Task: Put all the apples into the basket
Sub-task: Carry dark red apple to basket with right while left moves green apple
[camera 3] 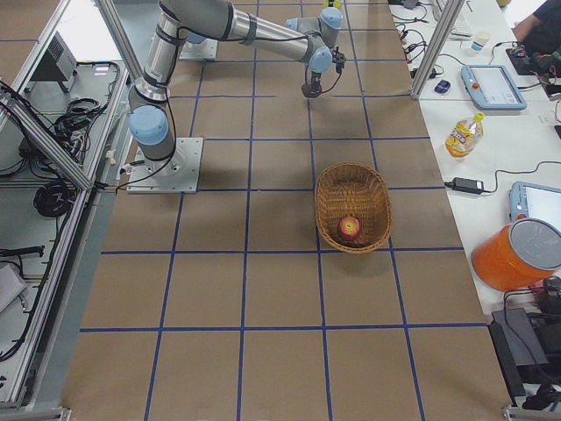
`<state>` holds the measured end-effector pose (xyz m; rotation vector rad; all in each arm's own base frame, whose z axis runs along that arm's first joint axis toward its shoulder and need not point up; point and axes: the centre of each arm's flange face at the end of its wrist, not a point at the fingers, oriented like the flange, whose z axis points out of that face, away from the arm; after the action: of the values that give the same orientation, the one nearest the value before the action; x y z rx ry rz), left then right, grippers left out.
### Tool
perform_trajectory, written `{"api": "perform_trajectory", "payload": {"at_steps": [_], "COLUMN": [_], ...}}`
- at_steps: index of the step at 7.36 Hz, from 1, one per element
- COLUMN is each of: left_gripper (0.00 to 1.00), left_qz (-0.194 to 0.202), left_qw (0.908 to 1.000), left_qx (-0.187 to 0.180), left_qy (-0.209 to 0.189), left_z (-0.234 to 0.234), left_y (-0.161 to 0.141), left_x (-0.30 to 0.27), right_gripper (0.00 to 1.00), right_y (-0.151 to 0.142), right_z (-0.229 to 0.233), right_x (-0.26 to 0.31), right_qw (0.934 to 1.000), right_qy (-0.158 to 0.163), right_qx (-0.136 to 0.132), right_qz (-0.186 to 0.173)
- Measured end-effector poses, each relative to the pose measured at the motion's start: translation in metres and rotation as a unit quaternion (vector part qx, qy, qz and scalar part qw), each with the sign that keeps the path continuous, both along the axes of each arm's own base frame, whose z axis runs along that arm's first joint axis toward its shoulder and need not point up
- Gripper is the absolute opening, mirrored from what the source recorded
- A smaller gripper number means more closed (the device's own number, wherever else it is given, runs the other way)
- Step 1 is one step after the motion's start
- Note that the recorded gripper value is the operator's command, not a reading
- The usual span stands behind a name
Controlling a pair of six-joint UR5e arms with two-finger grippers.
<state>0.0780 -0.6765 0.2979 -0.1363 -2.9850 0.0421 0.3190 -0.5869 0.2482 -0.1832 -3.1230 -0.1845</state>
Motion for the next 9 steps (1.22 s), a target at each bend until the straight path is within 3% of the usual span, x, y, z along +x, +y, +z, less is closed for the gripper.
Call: {"api": "perform_trajectory", "payload": {"at_steps": [3,5,6,7,8,9], "left_gripper": [0.00,0.00,0.31,0.74,0.93,0.97], "left_qz": [0.054,0.103,0.117,0.116,0.110,0.102], "left_qw": [0.9984,0.9944,0.9929,0.9929,0.9937,0.9945], "left_qx": [-0.001,0.001,0.010,0.018,0.022,0.017], "left_qy": [0.014,0.022,0.021,0.016,0.003,-0.017], "left_z": [0.006,-0.016,-0.036,-0.054,-0.066,-0.070], "left_y": [0.001,0.026,0.040,0.052,0.065,0.078], "left_x": [-0.208,-0.339,-0.386,-0.417,-0.437,-0.449], "right_gripper": [0.00,0.00,0.00,0.00,0.00,0.00], "right_y": [-0.017,-0.030,-0.035,-0.043,-0.050,-0.055], "right_z": [0.090,0.107,0.103,0.090,0.074,0.059], "right_x": [-0.155,-0.289,-0.349,-0.398,-0.432,-0.457], "right_qw": [0.9992,0.9989,0.9987,0.9978,0.9966,0.9959], "right_qy": [0.026,0.046,0.047,0.053,0.065,0.074], "right_qx": [0.002,0.003,0.002,-0.004,-0.009,-0.011], "right_qz": [-0.031,-0.001,0.023,0.039,0.050,0.051]}}
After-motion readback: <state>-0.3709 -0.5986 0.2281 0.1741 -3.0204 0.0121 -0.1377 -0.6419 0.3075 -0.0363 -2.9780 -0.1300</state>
